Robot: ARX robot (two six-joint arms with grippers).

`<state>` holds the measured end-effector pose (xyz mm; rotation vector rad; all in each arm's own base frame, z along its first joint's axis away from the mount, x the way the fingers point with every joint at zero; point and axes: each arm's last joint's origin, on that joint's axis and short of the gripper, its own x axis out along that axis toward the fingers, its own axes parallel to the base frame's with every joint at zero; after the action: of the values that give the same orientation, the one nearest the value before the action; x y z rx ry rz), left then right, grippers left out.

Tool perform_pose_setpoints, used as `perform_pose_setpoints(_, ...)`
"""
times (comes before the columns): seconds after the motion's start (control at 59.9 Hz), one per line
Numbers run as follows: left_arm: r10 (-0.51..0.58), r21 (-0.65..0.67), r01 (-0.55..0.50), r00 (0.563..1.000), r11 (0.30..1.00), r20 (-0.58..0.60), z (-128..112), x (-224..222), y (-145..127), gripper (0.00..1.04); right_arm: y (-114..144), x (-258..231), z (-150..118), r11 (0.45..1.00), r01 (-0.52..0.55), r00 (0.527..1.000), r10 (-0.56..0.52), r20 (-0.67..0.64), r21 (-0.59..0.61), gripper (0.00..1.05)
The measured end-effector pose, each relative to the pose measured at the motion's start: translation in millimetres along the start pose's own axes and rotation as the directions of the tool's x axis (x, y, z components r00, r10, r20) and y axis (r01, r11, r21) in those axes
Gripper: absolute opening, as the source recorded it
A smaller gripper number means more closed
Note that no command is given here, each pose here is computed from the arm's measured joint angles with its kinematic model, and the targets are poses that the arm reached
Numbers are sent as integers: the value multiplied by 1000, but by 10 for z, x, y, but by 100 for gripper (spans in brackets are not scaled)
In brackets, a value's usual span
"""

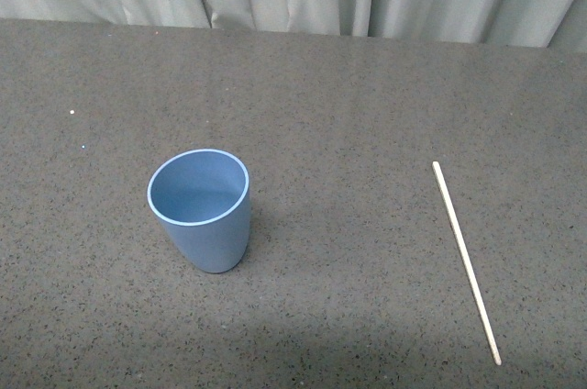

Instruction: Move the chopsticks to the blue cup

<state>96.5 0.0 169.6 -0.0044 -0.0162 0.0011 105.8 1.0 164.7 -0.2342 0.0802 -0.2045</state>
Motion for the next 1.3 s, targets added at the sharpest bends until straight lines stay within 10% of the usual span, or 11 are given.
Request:
perform_pose_setpoints(0.401, -2, 0, 2, 1000, 1000, 0, 0, 0, 0, 98, 493, 839, 5, 931, -350, 821, 357, -446, 103, 95)
perform_pose_setpoints(0.785, -2, 0, 2, 1000, 1000, 0, 0, 0, -1, 98, 999, 1569, -367, 911, -330, 559, 399, -727, 246, 95)
perform_pose_setpoints(1.303, -2, 0, 2, 1000, 1000, 0, 0, 0, -1, 98, 1394, 1915, -713, 917, -268, 422, 388, -819, 296, 90)
